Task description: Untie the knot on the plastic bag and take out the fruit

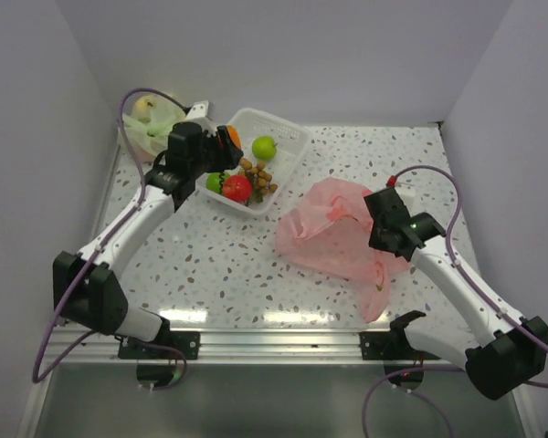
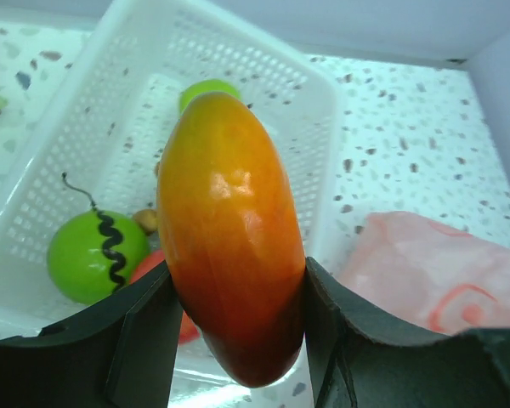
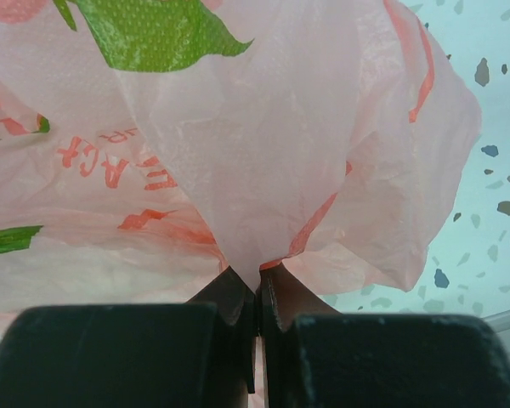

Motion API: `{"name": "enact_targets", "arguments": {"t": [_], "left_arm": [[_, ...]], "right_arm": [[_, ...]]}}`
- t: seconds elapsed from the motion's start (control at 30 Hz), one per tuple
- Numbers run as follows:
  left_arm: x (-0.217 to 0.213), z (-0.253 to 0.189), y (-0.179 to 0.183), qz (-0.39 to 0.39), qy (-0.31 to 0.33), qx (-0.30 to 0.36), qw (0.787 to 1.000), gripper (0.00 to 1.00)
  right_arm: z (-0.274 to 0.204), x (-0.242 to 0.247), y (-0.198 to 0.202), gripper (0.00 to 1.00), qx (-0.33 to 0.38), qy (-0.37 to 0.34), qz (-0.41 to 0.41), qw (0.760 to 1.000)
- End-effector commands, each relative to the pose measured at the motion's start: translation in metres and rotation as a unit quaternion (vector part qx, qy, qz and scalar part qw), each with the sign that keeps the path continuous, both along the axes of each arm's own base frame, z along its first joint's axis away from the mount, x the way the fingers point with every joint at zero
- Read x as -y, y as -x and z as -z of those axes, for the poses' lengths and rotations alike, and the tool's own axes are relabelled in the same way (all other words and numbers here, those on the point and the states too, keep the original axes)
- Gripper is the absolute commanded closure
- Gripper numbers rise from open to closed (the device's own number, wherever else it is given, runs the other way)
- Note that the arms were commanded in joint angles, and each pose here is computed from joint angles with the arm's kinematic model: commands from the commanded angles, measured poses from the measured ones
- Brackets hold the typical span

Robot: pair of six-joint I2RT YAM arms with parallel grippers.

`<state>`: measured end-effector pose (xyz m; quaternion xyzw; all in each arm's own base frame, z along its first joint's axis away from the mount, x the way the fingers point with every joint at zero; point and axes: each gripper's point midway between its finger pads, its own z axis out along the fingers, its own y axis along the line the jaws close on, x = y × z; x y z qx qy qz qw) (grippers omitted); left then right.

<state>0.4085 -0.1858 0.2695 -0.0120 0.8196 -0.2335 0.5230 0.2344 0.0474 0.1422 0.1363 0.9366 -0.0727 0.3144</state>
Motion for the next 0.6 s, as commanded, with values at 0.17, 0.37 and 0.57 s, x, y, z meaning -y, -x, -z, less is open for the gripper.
{"name": "enact_targets", "arguments": {"t": [0.17, 0.37, 0.57], "left_arm": [[-0.003, 0.058, -0.091, -0.042, -0.024, -0.061, 0.997, 0.6], [-0.007, 0.062, -0.113, -0.059, -0.049, -0.058, 0.995, 0.11], [-0.024, 0.041, -0.096, -0.078, -0.072, -0.043, 0.993, 0.0]], "right_arm": [[-0.015, 0.009, 0.011, 1.0, 0.022, -0.012, 0.019, 1.0], [-0.017, 0.008, 0.017, 1.0, 0.019, -0.019, 0.014, 1.0], [-0.025, 0.011, 0.022, 1.0, 0.025, -0.02, 0.011, 0.999]]}}
